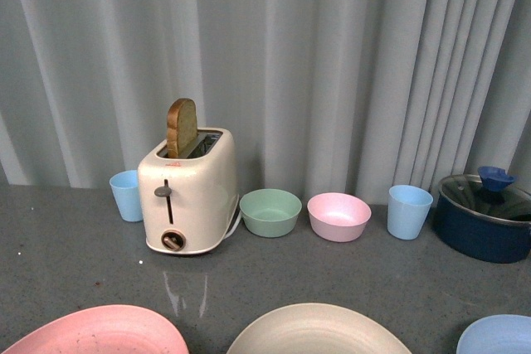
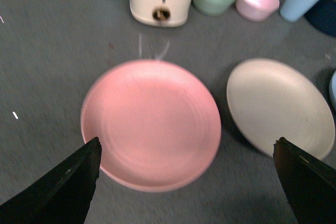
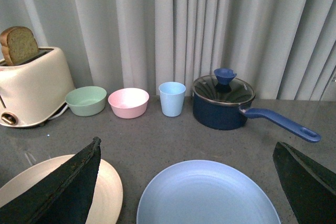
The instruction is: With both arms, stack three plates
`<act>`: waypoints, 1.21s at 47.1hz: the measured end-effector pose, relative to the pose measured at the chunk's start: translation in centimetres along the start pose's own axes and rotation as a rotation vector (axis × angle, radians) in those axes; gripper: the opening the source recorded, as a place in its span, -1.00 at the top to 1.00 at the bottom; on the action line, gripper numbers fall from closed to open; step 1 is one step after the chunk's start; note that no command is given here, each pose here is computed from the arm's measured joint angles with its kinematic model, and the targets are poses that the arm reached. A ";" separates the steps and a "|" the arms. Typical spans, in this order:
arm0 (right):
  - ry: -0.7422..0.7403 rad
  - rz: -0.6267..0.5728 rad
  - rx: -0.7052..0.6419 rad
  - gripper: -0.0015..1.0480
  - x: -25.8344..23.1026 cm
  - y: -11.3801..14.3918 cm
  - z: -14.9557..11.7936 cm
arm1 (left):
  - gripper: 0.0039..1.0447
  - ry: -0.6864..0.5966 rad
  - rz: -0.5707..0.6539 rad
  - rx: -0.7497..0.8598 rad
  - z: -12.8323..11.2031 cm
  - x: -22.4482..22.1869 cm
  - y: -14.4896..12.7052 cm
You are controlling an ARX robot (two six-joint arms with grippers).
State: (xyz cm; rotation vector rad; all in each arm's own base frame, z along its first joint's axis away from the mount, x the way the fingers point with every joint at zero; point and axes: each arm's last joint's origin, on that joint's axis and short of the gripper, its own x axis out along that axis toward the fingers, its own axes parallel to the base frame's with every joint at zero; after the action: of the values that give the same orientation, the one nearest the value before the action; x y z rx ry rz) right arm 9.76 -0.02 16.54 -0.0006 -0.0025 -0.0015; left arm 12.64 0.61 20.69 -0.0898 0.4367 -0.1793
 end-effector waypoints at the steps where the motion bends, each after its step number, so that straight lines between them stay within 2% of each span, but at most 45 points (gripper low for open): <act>1: 0.000 0.000 0.000 -0.86 0.0 0.0 0.0 | -0.87 -0.026 -0.009 0.021 1.4 0.3 0.1; 3: 0.000 0.001 0.000 -0.86 0.0 0.0 0.0 | -0.87 -0.051 -0.012 0.059 3.7 1.3 0.4; 5: 0.000 0.001 0.000 -0.86 0.0 0.0 0.0 | -0.87 -0.022 -0.026 0.105 5.9 3.2 0.8; 8: 0.000 0.000 0.000 -0.86 0.0 0.0 0.0 | -0.87 0.097 -0.026 0.142 7.5 6.8 1.6; 12: 0.000 0.001 0.000 -0.86 0.0 0.0 0.0 | -0.87 0.246 -0.045 0.174 7.8 10.2 2.4; 17: 0.000 0.000 0.000 -0.86 0.0 0.0 0.0 | -0.87 0.457 -0.043 0.243 7.2 15.5 4.1; 29: 0.000 0.000 0.000 -0.86 0.0 0.0 0.0 | -0.87 0.628 -0.006 0.267 4.6 19.4 6.7; 43: 0.000 0.001 0.000 -0.86 0.0 0.0 0.0 | -0.87 0.708 0.032 0.230 1.1 21.8 9.3; 57: 0.000 0.001 0.000 -0.86 0.0 0.0 0.0 | -0.87 0.718 0.020 0.189 0.3 23.5 10.7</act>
State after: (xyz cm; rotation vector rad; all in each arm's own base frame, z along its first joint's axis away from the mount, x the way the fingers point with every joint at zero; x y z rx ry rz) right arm 9.76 -0.02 16.54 -0.0006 -0.0025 -0.0008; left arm 35.39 6.64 9.95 0.1724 1.1321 -0.2300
